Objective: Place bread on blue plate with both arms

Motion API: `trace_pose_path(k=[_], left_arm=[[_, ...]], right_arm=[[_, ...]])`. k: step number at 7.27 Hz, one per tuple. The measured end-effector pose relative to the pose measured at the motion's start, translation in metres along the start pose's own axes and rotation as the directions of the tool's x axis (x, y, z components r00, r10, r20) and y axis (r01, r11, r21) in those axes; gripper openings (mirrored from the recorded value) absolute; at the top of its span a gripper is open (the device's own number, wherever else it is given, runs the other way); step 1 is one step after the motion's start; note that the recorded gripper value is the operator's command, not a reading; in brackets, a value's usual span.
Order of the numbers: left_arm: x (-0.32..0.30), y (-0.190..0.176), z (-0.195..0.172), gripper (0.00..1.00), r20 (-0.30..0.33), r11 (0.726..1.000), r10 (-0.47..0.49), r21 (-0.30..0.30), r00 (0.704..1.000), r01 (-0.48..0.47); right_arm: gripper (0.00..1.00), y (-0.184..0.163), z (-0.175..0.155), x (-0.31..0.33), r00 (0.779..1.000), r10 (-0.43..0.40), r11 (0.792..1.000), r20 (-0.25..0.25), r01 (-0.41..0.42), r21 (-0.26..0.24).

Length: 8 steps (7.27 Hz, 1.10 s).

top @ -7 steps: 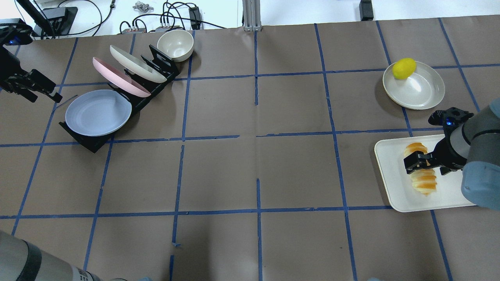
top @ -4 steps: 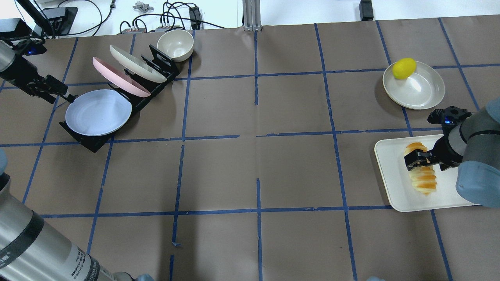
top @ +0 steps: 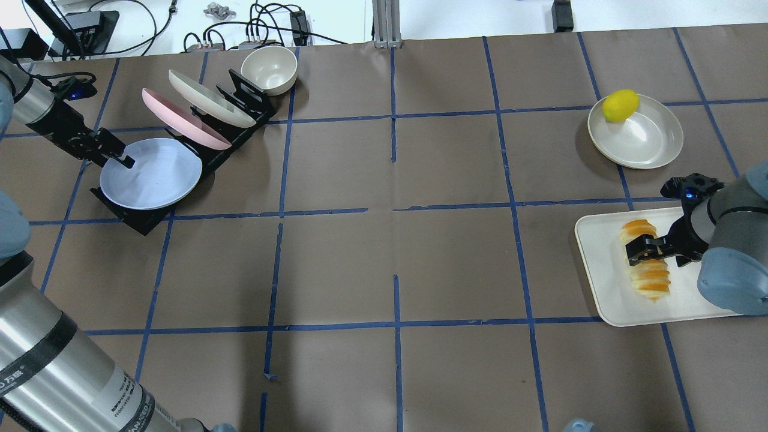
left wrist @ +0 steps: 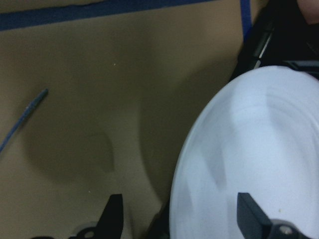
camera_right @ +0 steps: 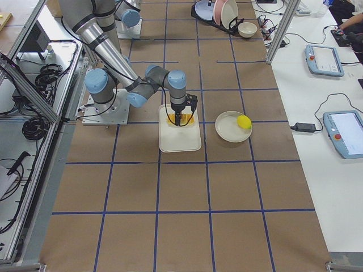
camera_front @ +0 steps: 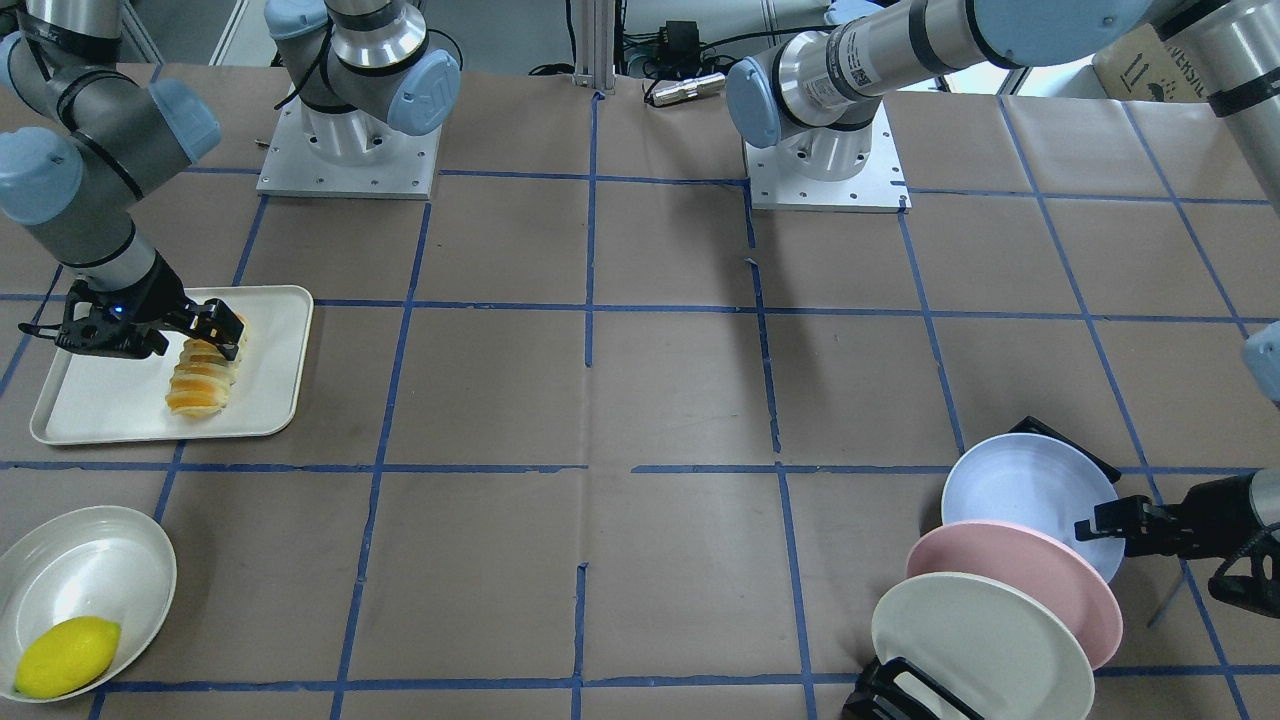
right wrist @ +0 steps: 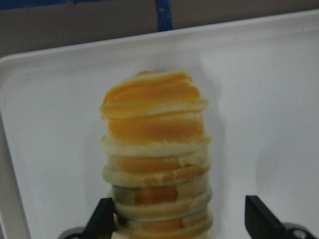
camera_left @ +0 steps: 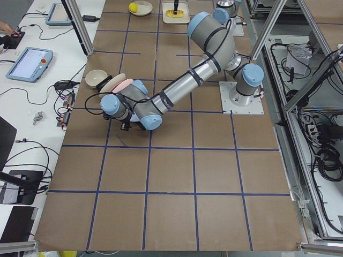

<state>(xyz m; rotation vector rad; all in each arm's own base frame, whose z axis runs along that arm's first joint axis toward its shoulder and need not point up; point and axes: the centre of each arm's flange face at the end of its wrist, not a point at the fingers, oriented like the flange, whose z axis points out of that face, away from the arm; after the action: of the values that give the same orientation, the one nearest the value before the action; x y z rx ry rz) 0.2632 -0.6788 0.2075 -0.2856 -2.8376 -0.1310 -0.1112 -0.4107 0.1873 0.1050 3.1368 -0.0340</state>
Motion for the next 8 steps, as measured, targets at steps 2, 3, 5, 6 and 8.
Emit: trace_pose_path(k=[2,3,5,6,8], left_arm=[[-0.002,0.000,-0.003,0.11,0.032,1.000,0.004,-0.021,0.999,-0.004],[-0.002,-0.003,-0.011,0.10,0.045,1.000,0.008,-0.014,0.999,-0.007],[-0.002,-0.008,-0.028,0.06,0.058,1.000,0.011,-0.001,0.998,-0.011],[-0.001,-0.008,-0.034,0.05,0.062,1.000,0.012,0.003,0.998,-0.012],[0.005,-0.005,-0.047,0.02,0.064,1.000,0.013,0.007,0.998,-0.014]], right_arm=[[0.90,0.001,0.002,-0.003,1.000,-0.002,1.000,0.017,0.002,-0.003],[0.80,0.001,0.002,-0.003,1.000,-0.003,1.000,0.019,0.003,-0.002],[0.14,-0.001,0.001,-0.003,1.000,-0.005,1.000,0.022,0.005,0.003],[0.03,-0.001,0.000,-0.003,1.000,-0.014,1.000,0.027,0.013,0.006],[0.04,-0.002,0.000,-0.004,0.998,-0.045,0.999,0.032,0.044,0.011]])
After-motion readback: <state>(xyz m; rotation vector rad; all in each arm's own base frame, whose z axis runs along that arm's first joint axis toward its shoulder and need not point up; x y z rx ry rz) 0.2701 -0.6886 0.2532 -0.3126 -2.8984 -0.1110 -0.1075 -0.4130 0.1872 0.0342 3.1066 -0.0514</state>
